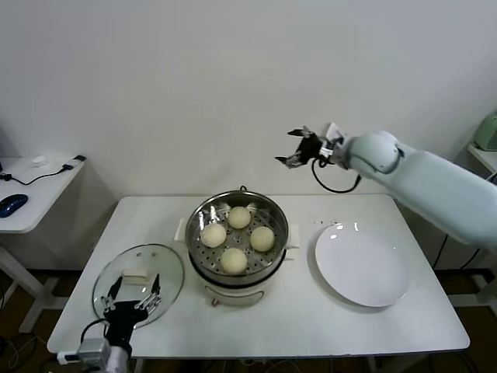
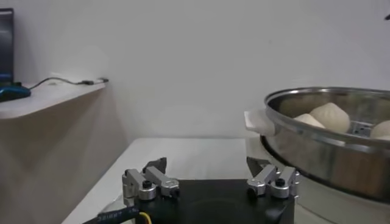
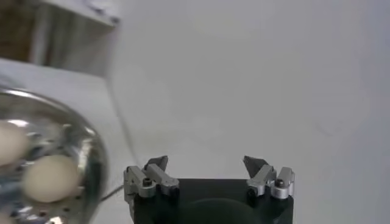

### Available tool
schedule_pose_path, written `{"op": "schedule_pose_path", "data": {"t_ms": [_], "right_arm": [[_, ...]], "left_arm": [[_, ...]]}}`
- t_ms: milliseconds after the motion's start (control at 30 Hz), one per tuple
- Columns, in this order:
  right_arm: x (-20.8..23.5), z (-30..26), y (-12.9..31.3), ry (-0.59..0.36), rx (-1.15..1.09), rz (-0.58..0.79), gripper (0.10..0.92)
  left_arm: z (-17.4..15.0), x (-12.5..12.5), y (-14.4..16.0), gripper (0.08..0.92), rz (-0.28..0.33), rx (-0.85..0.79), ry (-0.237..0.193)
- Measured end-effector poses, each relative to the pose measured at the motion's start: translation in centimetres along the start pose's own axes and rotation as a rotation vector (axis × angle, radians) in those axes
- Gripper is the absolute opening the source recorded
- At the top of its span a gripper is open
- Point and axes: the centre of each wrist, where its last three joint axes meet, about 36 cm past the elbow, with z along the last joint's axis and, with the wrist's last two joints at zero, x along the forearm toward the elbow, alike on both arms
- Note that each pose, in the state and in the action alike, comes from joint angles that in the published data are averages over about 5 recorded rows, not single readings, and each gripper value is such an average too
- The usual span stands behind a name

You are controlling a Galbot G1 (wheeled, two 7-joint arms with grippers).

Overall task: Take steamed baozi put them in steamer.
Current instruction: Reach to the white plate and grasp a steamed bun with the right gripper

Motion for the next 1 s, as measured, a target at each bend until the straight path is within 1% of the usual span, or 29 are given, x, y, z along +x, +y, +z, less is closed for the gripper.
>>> {"op": "schedule_pose_path", "data": {"t_ms": [200, 367, 467, 600, 800, 900, 1000], "right_arm": [[3.1, 7.2, 2.8, -0.060, -0.164, 0.159, 0.823], [5.8, 13.1, 6.7, -0.101, -0.287, 0.273, 0.823], [7.5, 16.6, 9.5, -0.114, -0.351, 0.342, 0.823], [9.5, 20.8, 13.8, -0.113, -0.423, 0.418, 0.823], [11.9, 25.1, 21.7, -0.101, -0.524, 0.474, 0.823], [12.9, 26.2, 25.1, -0.091, -0.566, 0.495, 0.823], [13.7, 26.8, 28.0, -0.077, -0.605, 0.513, 0.823]], "left_arm": [[0.4, -0.7, 0.5, 0.823, 0.004, -0.035, -0.019], [1.1, -1.0, 0.6, 0.823, 0.009, -0.062, -0.026], [1.5, -1.1, 0.7, 0.823, 0.004, -0.080, -0.040], [2.1, -1.2, 1.0, 0.823, -0.004, -0.101, -0.071], [3.0, -1.1, 1.3, 0.823, -0.019, -0.149, -0.117], [3.4, -1.3, 1.8, 0.823, -0.035, -0.206, -0.146], [3.8, -1.6, 2.4, 0.823, -0.057, -0.297, -0.183]]}}
